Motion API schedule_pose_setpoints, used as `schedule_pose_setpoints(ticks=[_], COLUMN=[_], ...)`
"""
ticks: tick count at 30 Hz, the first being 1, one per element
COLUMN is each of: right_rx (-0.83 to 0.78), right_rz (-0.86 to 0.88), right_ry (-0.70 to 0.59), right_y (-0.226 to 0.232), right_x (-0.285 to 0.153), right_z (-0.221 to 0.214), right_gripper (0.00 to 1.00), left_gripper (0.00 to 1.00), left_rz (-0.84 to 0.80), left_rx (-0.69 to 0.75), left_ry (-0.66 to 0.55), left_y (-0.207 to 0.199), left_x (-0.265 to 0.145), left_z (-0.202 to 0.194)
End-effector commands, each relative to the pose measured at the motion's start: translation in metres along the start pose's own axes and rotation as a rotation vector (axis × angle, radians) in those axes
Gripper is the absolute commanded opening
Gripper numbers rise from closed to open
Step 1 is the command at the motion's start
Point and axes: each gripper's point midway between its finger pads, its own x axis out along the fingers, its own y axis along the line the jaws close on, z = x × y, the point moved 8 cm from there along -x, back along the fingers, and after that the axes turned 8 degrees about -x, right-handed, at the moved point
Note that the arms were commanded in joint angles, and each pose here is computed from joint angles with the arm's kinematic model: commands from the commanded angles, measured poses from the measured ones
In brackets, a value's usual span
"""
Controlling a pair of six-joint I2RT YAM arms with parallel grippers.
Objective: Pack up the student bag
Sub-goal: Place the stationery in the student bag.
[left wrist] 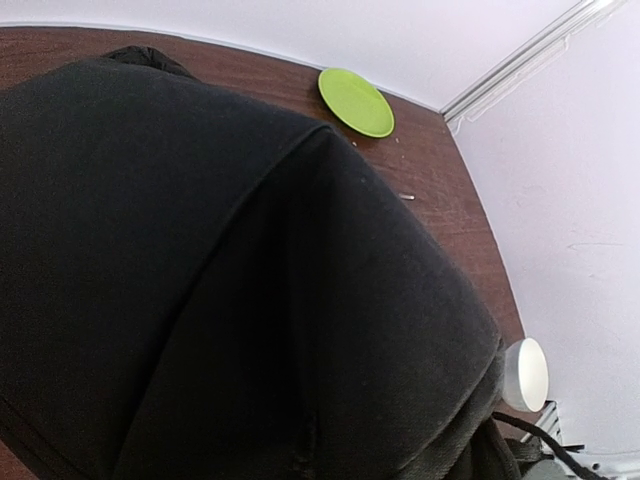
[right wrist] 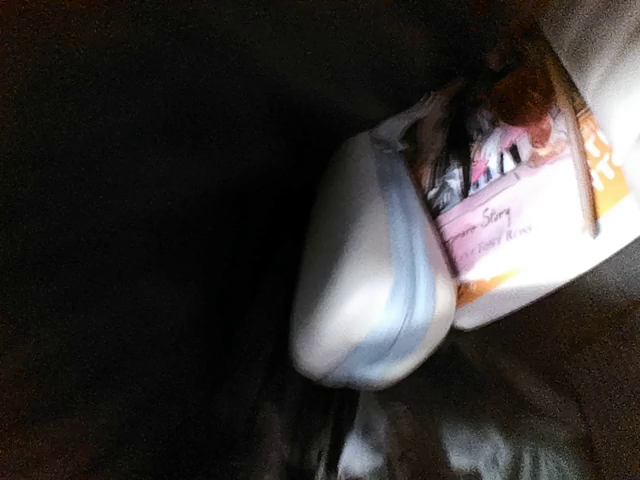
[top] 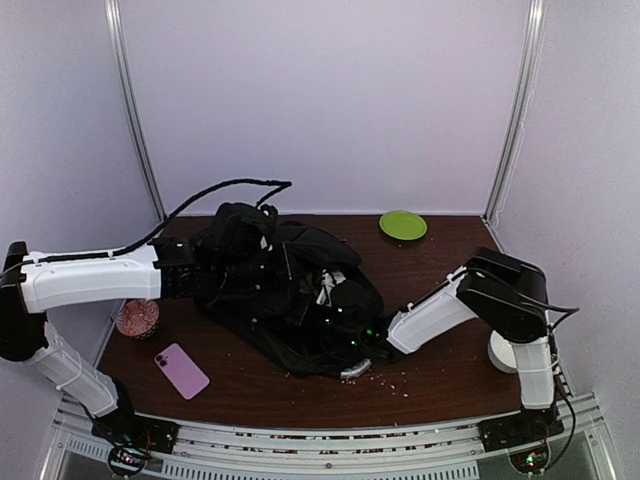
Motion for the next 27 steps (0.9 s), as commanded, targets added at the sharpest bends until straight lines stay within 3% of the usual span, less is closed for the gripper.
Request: schedule_pose_setpoints(ticks=[1, 7, 15, 19, 21, 24, 27], right_rx=[-0.053, -0.080, -0.242, -0.359, -0.380, -0.341, -0.260], right_rz=[0.235, 0.334, 0.205, -0.005, -0.159, -0.373, -0.405], right_ry=[0.041, 0.218, 0.356, 0.276, 0.168, 0.057, 0.009], right_y=[0.038, 0.041, 0.023, 0.008, -0.004, -0.026, -0.035], right_x=[-0.033, -0.059, -0.130, -0.167, -0.187, -0.200, -0.195], right_z=[0.011, -0.011, -0.024, -0.011, 0.004, 0.024, 0.037], right_gripper=[0.49, 0.58, 0.60, 0.59, 0.61, 0.67, 0.71], left_gripper=[0.00, 0.00, 0.00, 0.00, 0.00, 0.00, 0.00], left_rz=[-0.035, 0.005, 0.043, 0.082, 0.099, 0.124, 0.126], left_rx=[-0.027, -0.018, -0.045, -0.038, -0.037, -0.051, -0.076], left_ry=[-0.135, -0.173, -0.240, -0.249, -0.239, -0.209, -0.168], left_y=[-0.008, -0.009, 0.000, 0.007, 0.013, 0.025, 0.034], left_x=[-0.014, -0.013, -0.009, -0.007, -0.005, -0.002, 0.000], left_z=[0.032, 0.044, 0.067, 0.068, 0.064, 0.054, 0.040])
